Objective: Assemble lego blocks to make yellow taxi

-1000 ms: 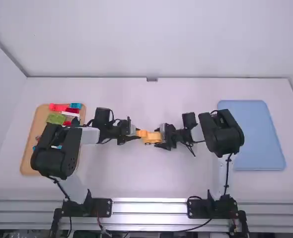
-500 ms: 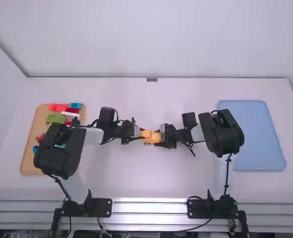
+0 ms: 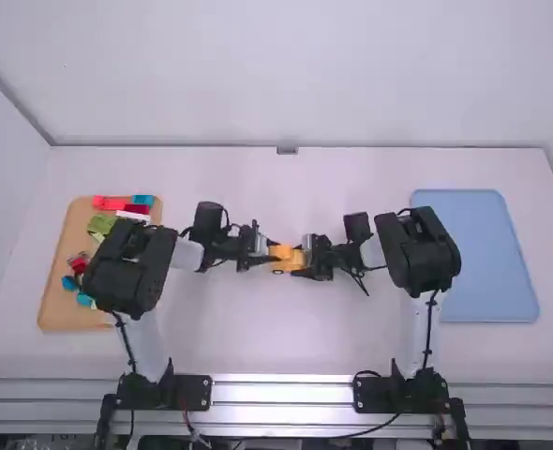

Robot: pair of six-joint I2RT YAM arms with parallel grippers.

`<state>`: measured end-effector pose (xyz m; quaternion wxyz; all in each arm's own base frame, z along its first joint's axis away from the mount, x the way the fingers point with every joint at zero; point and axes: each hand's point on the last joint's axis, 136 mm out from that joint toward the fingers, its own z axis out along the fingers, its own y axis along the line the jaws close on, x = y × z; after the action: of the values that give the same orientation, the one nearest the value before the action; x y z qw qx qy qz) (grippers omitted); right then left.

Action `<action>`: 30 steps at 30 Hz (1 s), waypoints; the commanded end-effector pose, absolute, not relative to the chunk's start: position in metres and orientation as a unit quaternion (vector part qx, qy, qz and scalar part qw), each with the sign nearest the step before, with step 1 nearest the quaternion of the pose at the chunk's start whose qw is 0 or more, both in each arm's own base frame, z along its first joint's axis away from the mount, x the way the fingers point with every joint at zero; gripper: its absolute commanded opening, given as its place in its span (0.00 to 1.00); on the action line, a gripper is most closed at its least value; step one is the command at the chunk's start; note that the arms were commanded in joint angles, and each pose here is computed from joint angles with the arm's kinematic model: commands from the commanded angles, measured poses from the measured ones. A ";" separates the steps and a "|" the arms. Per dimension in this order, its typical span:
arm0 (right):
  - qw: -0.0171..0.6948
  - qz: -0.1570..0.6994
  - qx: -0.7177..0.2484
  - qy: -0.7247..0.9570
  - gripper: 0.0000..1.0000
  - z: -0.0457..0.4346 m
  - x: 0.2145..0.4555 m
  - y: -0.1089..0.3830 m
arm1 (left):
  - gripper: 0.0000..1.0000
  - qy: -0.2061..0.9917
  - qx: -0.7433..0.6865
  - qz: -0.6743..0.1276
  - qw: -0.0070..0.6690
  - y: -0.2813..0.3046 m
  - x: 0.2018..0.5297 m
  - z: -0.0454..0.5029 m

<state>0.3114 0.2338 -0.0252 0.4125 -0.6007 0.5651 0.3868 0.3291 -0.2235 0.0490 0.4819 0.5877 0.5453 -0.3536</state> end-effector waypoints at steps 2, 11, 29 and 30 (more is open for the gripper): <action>0.410 0.393 -0.600 0.563 0.41 -0.029 0.308 0.234 | 0.02 0.551 0.576 -0.384 0.466 -0.228 0.328 0.052; 0.410 0.393 -0.600 0.563 0.41 -0.029 0.308 0.234 | 0.02 0.567 0.582 -0.377 0.445 -0.238 0.325 0.037; 0.409 0.394 -0.599 0.564 0.41 -0.029 0.308 0.233 | 0.02 0.592 0.587 -0.322 0.449 -0.236 0.341 0.027; 0.409 0.394 -0.599 0.564 0.41 -0.029 0.308 0.233 | 0.02 0.593 0.586 -0.323 0.448 -0.236 0.340 0.027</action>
<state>0.3121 0.2330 -0.0252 0.4137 -0.6011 0.5650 0.3851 0.3339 -0.2375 0.0285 0.4473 0.5883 0.5873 -0.3299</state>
